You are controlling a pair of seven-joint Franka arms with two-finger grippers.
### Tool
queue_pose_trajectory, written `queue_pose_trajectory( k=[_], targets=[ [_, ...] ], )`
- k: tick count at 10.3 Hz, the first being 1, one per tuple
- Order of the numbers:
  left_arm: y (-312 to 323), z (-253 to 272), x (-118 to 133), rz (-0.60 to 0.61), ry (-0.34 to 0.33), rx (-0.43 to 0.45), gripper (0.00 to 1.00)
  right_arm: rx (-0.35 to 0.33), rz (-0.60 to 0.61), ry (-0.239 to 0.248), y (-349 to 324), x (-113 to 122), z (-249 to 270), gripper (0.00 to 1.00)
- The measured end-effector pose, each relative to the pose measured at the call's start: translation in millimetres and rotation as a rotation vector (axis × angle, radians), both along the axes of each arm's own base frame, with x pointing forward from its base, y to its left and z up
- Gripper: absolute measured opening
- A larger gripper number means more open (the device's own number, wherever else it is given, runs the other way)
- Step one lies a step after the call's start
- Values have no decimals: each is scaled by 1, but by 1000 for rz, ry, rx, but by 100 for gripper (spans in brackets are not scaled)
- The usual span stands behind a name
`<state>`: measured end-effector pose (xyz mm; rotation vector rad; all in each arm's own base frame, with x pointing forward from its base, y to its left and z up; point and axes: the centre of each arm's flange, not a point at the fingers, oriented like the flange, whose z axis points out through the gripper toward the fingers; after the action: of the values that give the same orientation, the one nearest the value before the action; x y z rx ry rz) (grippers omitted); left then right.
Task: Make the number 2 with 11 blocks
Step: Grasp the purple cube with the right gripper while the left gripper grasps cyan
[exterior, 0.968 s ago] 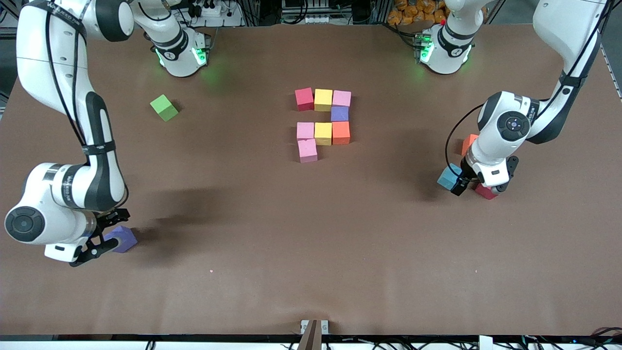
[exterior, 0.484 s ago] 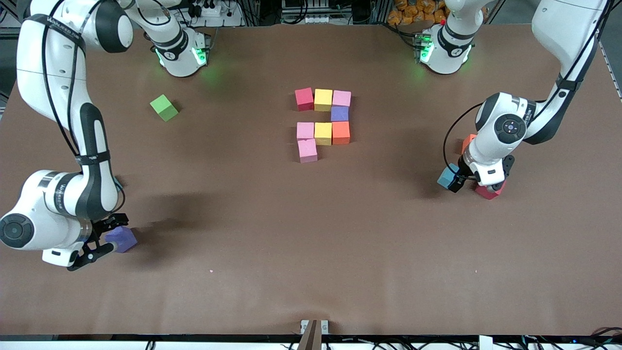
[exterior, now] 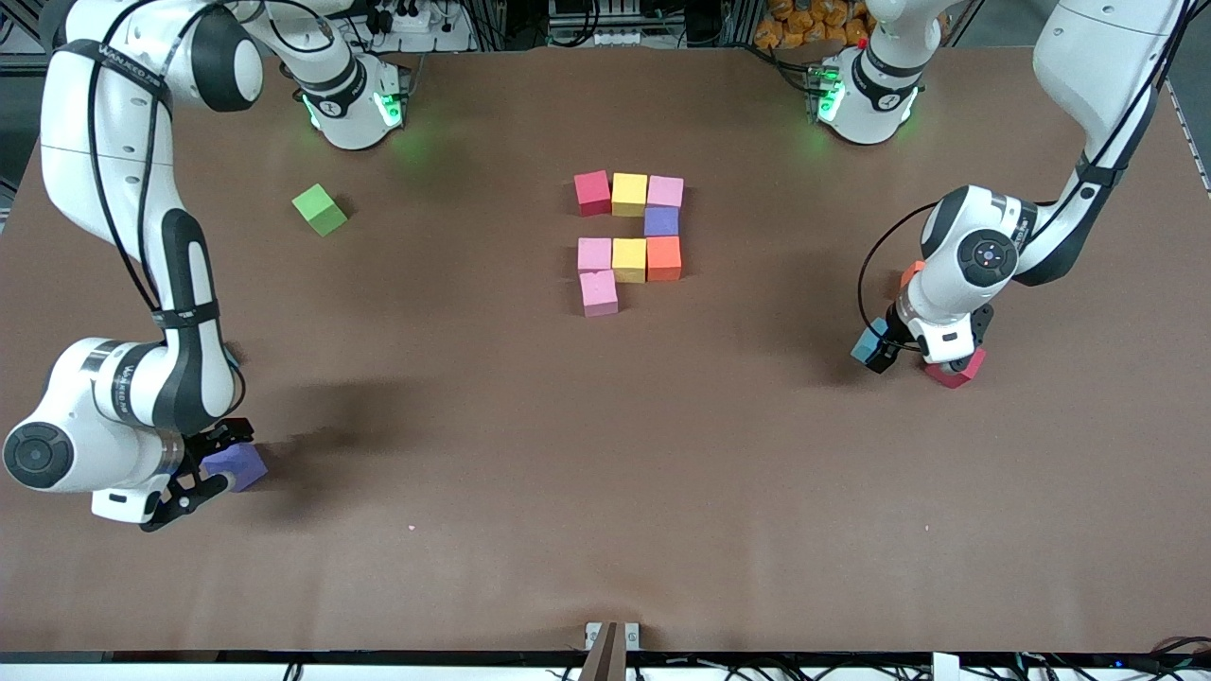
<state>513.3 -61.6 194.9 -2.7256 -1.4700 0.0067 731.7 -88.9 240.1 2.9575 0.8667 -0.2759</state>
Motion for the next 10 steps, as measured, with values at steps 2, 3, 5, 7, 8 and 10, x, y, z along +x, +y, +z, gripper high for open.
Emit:
queue_pose_trajectory(
  k=[2,3,5,7,8,10],
  targets=[
    [0,-2,0,1,3,-2,100,3,18,3,-2,1,-3,100],
    [0,-3,0,1,5,-3,100,3,25,4,-2,1,-4,100],
    [1,-5,0,4,8,-6,100,6,42,7,-5,1,-5,100],
    [2,-7,0,7,11,-8,100,16,77,10,-9,0,-9,100],
    [2,-8,0,9,13,-8,100,36,86,4,-11,1,-11,100],
    [4,-10,0,12,18,-10,100,57,96,2,-13,1,-18,100]
  ],
)
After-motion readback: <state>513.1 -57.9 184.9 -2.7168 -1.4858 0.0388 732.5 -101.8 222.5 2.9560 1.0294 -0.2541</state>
